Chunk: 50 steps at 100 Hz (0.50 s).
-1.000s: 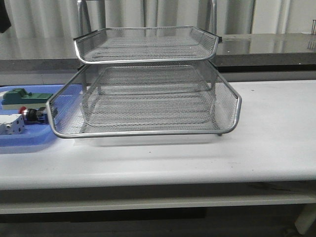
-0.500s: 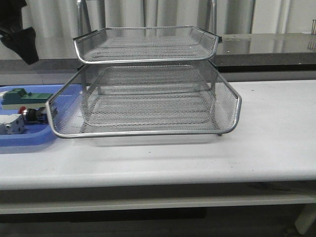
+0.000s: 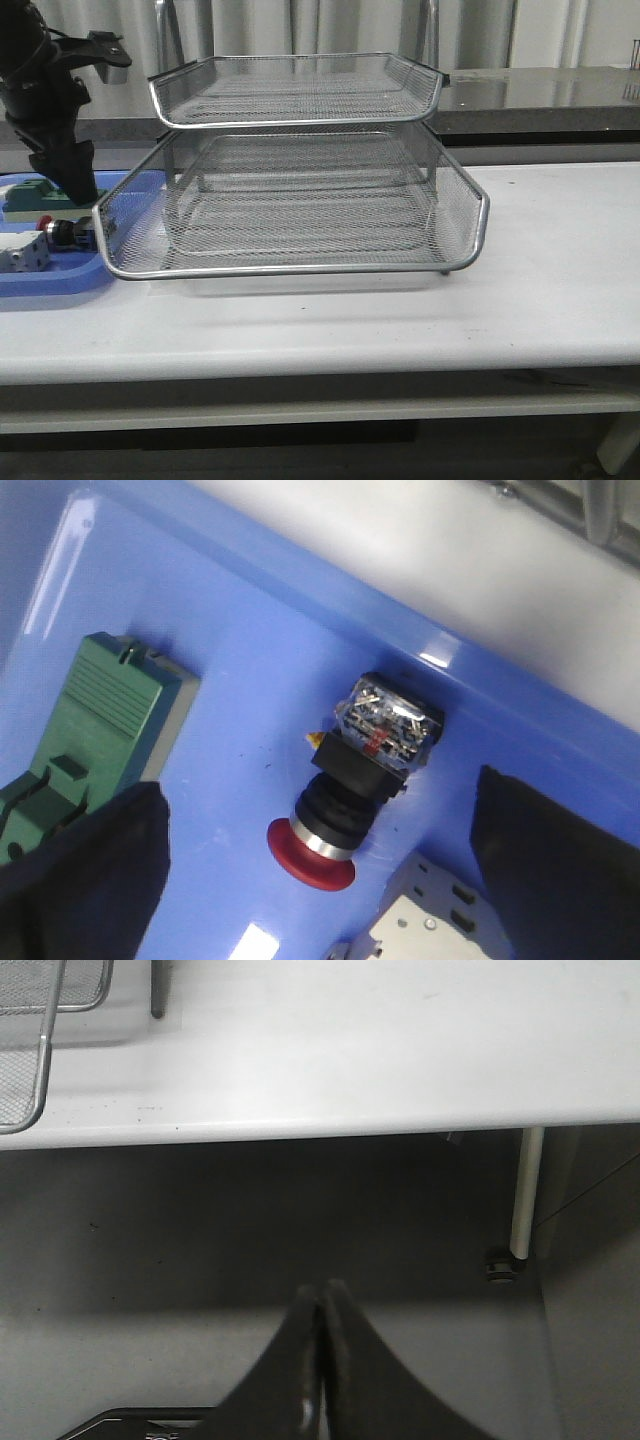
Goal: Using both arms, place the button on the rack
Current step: 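Lower the left gripper onto the red push button and grasp it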
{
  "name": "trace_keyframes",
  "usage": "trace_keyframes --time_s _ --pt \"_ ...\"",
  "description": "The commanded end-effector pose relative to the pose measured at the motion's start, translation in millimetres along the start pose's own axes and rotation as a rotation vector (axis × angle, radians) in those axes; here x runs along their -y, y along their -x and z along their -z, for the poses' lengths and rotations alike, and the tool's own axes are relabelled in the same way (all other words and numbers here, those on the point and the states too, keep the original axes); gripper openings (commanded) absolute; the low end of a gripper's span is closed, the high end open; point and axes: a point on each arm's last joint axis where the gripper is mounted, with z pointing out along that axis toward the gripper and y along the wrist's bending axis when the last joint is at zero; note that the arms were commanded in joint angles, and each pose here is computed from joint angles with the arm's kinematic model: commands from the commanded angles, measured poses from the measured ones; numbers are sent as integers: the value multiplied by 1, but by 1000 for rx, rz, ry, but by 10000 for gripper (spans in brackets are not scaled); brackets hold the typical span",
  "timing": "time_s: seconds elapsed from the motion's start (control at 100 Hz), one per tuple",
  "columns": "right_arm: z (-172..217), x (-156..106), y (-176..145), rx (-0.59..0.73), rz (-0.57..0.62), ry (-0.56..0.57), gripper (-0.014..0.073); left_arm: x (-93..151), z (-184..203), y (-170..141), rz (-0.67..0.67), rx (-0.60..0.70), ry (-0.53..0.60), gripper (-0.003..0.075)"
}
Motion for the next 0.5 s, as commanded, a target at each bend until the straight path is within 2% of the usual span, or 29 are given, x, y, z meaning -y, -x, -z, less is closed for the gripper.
trace_keyframes --time_s 0.0,0.49 --pt "8 1 12 92 5 -11 -71 -11 29 10 5 72 76 586" --pt "8 1 12 91 5 -11 -71 -13 0 10 -13 62 57 586"
